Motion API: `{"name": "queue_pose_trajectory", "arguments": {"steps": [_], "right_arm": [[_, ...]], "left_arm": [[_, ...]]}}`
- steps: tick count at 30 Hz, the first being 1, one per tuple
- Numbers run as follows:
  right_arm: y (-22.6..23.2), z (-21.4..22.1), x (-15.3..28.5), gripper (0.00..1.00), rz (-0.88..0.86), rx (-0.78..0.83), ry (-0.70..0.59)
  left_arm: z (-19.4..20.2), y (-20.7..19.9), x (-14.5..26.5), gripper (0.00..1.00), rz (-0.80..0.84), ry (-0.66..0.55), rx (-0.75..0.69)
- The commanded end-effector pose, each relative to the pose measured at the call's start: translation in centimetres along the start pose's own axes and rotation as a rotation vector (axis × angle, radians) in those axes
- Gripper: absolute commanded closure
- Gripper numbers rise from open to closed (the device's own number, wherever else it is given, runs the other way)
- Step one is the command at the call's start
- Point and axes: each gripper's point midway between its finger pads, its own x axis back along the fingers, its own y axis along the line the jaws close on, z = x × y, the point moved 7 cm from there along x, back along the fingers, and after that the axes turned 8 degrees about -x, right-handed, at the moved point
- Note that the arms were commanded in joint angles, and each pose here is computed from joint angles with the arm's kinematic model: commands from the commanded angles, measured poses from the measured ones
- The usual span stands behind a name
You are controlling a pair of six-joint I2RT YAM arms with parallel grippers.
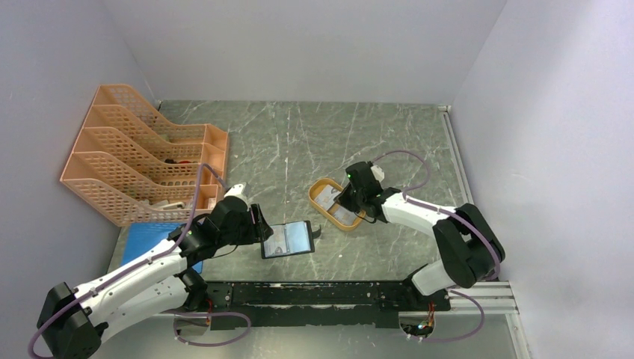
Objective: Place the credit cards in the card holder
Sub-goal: Pick up the credit card from the storage box, then turn over the card slot in the card holder.
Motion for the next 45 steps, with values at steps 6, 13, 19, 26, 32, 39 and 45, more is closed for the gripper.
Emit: {"name": "queue_pose_trajectory", "arguments": {"steps": [6,13,19,26,32,39,45], "right_arm": [[2.0,-1.0,2.8,1.00,-0.044,-0.023,0.000],[2.9,-1.3,4.2,1.00,-0.076,-0.039,0.006],[3.6,-1.4,4.9,1.00,-0.126,-0.085,0.054],[5.1,-3.1,11.4,1.00,-0.286,-0.059,0.247],[4.8,-2.5,15.0,1.00,-0.389,0.015,0.409],[1.7,-0.6,14.1,1.00,-0.369,0.258,0.497],[-0.2,3.5,12.3,1.00,-0.354,0.385,0.592]], "left_arm": [[0.2,0.2,0.1,0.42,-0.014,0.001,0.000],[-0.1,0.1,0.2,0.42,-0.018,-0.005,-0.007],[-0.4,-0.1,0.4,0.42,-0.018,-0.007,-0.012],[-2.1,-0.6,2.2,0.41,-0.024,-0.055,-0.037],[-2.9,-2.4,3.1,0.29,0.126,-0.078,-0.084],[-2.8,-4.9,2.3,0.19,0.192,-0.052,-0.144],[-1.4,-6.8,0.3,0.20,0.160,0.001,-0.189]]}}
